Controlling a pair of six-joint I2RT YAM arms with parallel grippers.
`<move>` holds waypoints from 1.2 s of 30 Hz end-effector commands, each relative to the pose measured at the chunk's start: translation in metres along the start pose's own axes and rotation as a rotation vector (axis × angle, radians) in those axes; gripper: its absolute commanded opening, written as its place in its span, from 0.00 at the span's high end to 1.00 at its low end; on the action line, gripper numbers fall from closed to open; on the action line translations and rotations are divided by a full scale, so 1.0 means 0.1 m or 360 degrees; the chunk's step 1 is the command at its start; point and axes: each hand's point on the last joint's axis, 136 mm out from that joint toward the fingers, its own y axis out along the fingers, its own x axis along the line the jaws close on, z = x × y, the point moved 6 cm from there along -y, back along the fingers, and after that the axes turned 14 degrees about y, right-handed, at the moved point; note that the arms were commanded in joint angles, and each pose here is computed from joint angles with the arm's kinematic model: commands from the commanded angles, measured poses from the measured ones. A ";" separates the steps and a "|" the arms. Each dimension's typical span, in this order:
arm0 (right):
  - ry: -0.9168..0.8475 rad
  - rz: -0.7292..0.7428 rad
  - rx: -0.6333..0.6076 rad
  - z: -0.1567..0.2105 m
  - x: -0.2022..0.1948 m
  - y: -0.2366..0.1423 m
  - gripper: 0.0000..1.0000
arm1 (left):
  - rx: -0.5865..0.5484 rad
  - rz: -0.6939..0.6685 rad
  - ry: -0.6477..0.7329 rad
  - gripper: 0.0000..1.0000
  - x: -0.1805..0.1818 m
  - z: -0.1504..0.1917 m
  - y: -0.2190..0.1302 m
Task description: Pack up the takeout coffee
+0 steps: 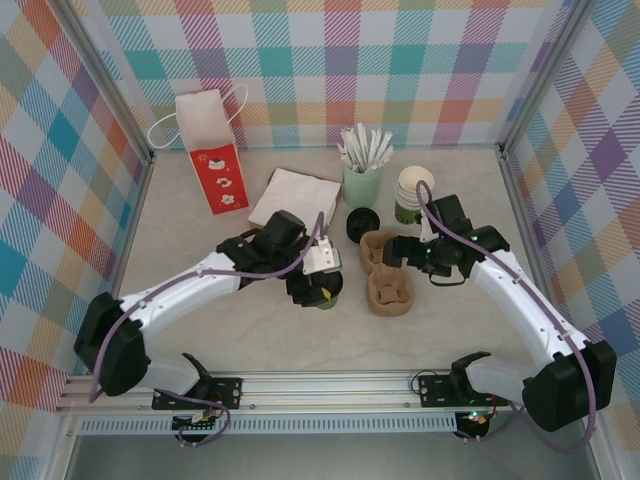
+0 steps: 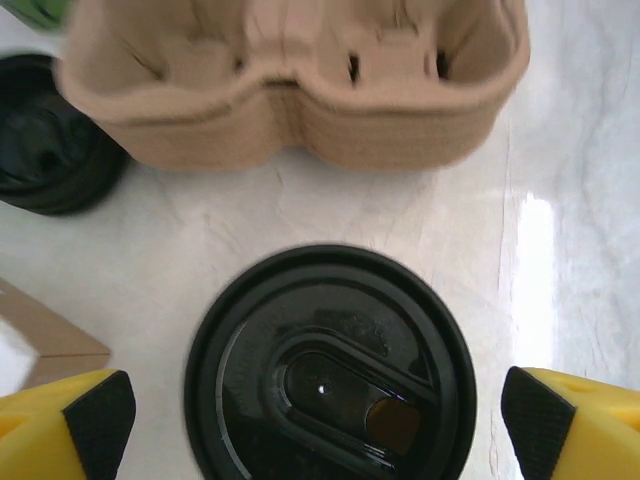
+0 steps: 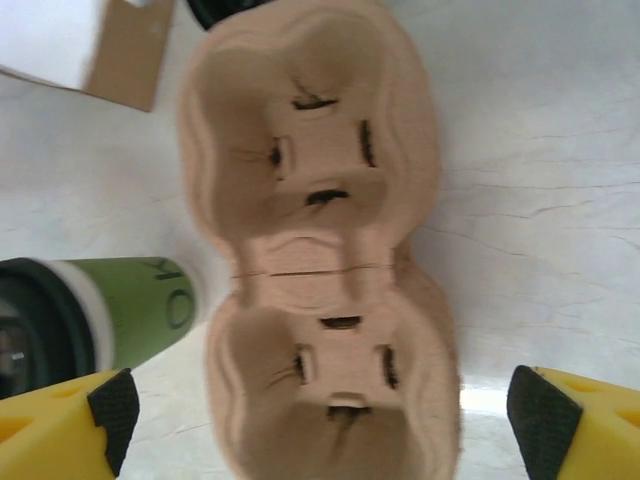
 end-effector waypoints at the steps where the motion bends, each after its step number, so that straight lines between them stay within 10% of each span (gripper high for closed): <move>1: -0.0051 -0.0240 0.0054 0.01 0.30 -0.11 0.08 | -0.0243 -0.0189 -0.0103 0.03 0.07 -0.19 -0.30; 10: -0.0248 -0.0332 0.0315 0.26 0.93 0.19 0.23 | -0.0249 -0.0644 -0.0806 0.06 0.23 0.03 -0.71; 17: -0.0294 -0.0236 0.0463 0.40 1.13 0.54 0.35 | 0.0022 -0.0522 -0.1491 0.11 0.22 0.40 -0.59; 36: -0.0241 -0.0084 0.0667 0.52 1.04 0.83 0.51 | 0.0109 -0.0106 -0.1655 0.27 0.12 0.50 -0.04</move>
